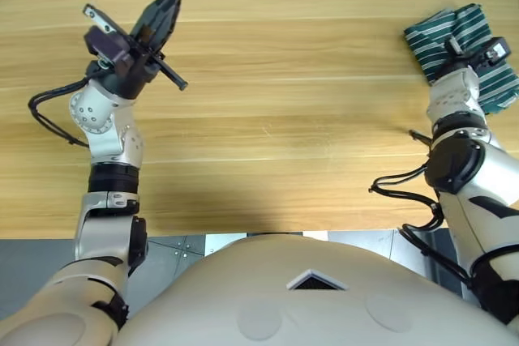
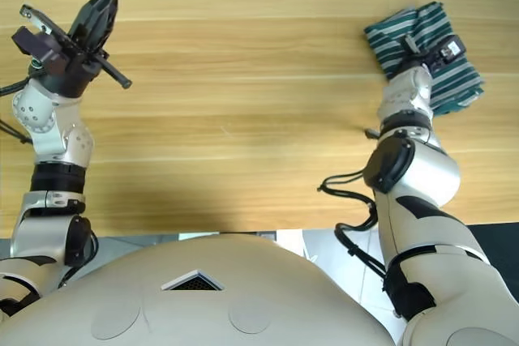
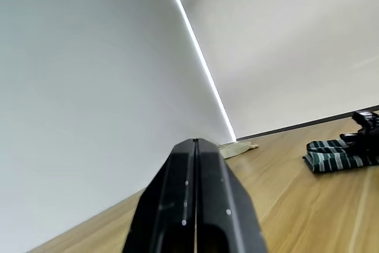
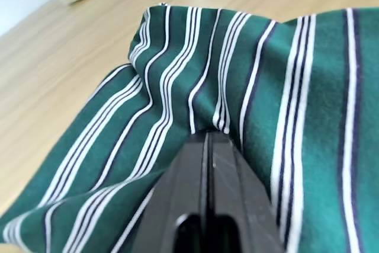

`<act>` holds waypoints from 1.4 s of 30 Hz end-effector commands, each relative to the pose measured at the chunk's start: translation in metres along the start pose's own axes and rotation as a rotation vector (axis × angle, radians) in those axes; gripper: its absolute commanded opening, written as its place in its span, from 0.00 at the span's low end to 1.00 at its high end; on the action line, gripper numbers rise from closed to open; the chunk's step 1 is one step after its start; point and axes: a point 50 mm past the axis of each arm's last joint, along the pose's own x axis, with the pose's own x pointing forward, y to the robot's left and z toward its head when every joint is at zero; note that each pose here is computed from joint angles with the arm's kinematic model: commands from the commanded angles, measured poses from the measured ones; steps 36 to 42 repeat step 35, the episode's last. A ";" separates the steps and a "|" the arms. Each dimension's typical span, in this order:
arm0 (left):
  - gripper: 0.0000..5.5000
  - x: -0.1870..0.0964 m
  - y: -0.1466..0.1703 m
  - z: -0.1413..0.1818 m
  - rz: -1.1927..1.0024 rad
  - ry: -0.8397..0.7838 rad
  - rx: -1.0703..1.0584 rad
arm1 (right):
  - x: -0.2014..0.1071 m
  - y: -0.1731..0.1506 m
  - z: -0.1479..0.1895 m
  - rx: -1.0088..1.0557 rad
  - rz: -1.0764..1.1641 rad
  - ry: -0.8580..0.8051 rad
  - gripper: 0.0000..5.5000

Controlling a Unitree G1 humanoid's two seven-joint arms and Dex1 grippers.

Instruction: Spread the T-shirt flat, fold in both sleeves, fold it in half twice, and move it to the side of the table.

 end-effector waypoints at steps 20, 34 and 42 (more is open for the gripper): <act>0.00 -0.036 0.032 -0.072 0.599 0.202 -0.380 | -0.087 0.092 0.075 -0.417 -0.029 -1.338 0.00; 0.00 -0.073 0.021 -0.102 0.987 0.431 -0.583 | -0.058 0.101 -0.083 -0.263 0.775 -0.066 0.05; 0.00 -0.072 0.020 -0.102 0.966 0.462 -0.546 | -0.059 0.104 -0.083 -0.186 0.834 -0.032 0.06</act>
